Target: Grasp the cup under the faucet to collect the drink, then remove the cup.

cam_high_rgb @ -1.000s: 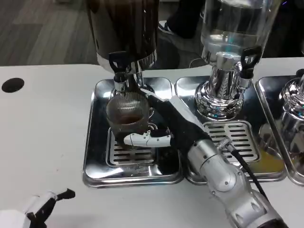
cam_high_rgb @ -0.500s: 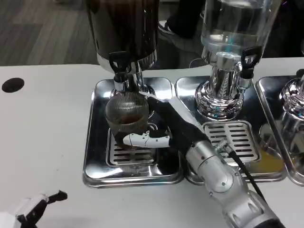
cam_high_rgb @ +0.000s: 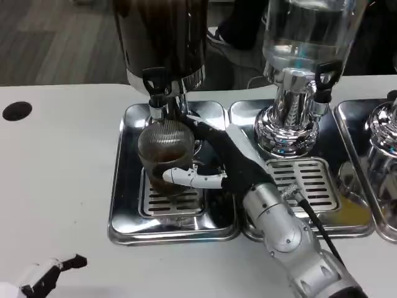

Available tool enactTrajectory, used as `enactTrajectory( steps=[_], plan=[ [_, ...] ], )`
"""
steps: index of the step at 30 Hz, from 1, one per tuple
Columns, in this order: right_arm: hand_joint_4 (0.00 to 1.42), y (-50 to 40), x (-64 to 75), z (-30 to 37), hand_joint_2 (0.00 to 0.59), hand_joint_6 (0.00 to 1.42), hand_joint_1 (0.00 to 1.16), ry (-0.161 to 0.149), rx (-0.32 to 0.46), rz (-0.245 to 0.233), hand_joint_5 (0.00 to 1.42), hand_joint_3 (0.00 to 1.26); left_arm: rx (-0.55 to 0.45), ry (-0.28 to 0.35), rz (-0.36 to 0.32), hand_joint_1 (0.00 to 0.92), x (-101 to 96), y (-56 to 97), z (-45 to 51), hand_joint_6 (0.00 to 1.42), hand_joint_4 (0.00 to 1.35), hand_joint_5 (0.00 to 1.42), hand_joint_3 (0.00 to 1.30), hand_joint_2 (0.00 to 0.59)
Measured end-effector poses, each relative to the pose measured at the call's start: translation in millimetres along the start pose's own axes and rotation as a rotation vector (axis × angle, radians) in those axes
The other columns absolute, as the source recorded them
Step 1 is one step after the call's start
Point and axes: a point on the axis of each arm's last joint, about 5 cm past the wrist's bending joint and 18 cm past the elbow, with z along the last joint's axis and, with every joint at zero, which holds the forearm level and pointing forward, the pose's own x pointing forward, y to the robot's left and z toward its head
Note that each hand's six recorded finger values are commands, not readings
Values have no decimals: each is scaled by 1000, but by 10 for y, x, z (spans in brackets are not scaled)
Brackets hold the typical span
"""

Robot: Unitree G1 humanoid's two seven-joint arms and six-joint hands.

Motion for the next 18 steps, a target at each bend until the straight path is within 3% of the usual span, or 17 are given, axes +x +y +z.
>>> enactTrajectory(
  steps=[15,18],
  plan=[
    [159,52,17,5,96,0,679,13,27,1,142,200,-1,6,3,0,-9,10,-14,559,361,442,404,78],
    [215,48,16,2,101,19,693,13,34,1,190,226,-6,10,1,0,-11,7,-20,559,362,442,404,80]
  ],
)
